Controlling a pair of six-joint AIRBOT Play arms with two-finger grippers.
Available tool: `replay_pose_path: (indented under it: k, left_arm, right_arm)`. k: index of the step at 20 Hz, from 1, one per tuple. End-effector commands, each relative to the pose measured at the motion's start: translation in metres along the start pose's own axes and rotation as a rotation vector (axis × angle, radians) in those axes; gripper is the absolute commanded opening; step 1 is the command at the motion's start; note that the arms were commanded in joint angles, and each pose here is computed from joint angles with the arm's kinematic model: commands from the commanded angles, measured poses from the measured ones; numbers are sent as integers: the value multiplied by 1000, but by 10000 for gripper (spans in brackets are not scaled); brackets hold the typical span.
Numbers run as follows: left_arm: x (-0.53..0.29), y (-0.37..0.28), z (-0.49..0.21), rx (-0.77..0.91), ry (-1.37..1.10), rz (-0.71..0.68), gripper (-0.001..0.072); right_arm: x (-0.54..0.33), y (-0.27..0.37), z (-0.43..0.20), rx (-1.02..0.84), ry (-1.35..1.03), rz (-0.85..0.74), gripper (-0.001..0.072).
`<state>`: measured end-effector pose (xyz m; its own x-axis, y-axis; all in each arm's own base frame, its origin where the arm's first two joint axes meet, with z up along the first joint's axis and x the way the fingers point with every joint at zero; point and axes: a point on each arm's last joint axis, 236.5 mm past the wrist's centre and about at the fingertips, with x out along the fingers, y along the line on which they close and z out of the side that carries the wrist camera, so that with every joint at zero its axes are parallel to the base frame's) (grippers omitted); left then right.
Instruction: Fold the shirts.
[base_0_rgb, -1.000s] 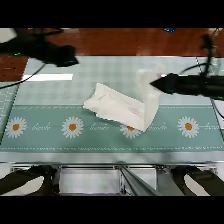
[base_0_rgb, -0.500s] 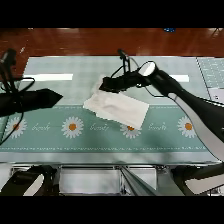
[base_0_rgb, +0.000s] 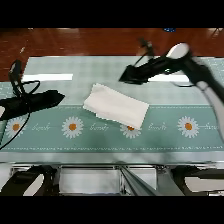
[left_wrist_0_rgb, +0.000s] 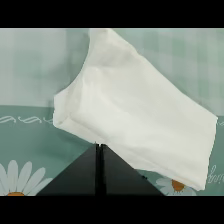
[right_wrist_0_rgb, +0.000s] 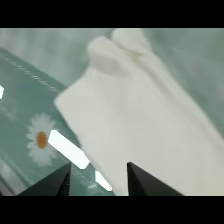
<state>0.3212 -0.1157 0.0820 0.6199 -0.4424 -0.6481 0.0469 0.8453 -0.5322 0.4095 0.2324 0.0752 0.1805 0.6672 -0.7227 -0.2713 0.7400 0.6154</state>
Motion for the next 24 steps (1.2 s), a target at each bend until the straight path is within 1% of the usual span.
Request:
replay_pose_path:
  k: [1,2,3,4,5,7,8,10,16,17,20,21,22,23,24]
  left_arm:
    - [0,3,9,-10,-30,5,28]
    - [1,1,8,-5,-27,1,28]
    - [1,-1,7,-2,-24,-2,28]
    - [2,-3,6,3,-20,-6,28]
    - [2,-4,4,7,-17,-9,28]
    - [3,-5,3,8,-11,-10,28]
    - [4,-4,2,6,-5,-9,28]
    - [6,-3,0,3,5,-6,28]
    - [16,4,-5,-12,38,7,28]
    - [18,5,-6,-15,43,9,28]
    - [22,7,-8,-24,57,13,28]
    - [23,8,-8,-25,59,14,28]
    - [23,8,-8,-25,60,15,28]
    - [23,8,-8,-25,59,14,28]
    - [23,8,-8,-25,60,15,28]
  right_arm:
    - [-127,-110,-45,93,-49,-535,409]
    - [-147,-133,-63,165,-100,-639,409]
    - [-150,-150,-83,244,-152,-679,408]
    - [-140,-160,-101,300,-187,-669,408]
    - [-119,-165,-118,351,-208,-628,408]
    - [-65,-162,-141,464,-214,-462,409]
    - [-41,-159,-149,514,-209,-385,408]
    - [-9,-157,-157,580,-179,-284,409]
    - [56,-138,-156,683,-73,-18,409]
    - [65,-132,-154,680,-58,13,409]
    - [92,-116,-143,634,7,38,402]
    - [98,-106,-131,600,12,54,322]
    - [102,-92,-116,539,10,72,161]
    - [104,-76,-100,459,1,93,29]
    - [102,-57,-80,377,-14,120,19]
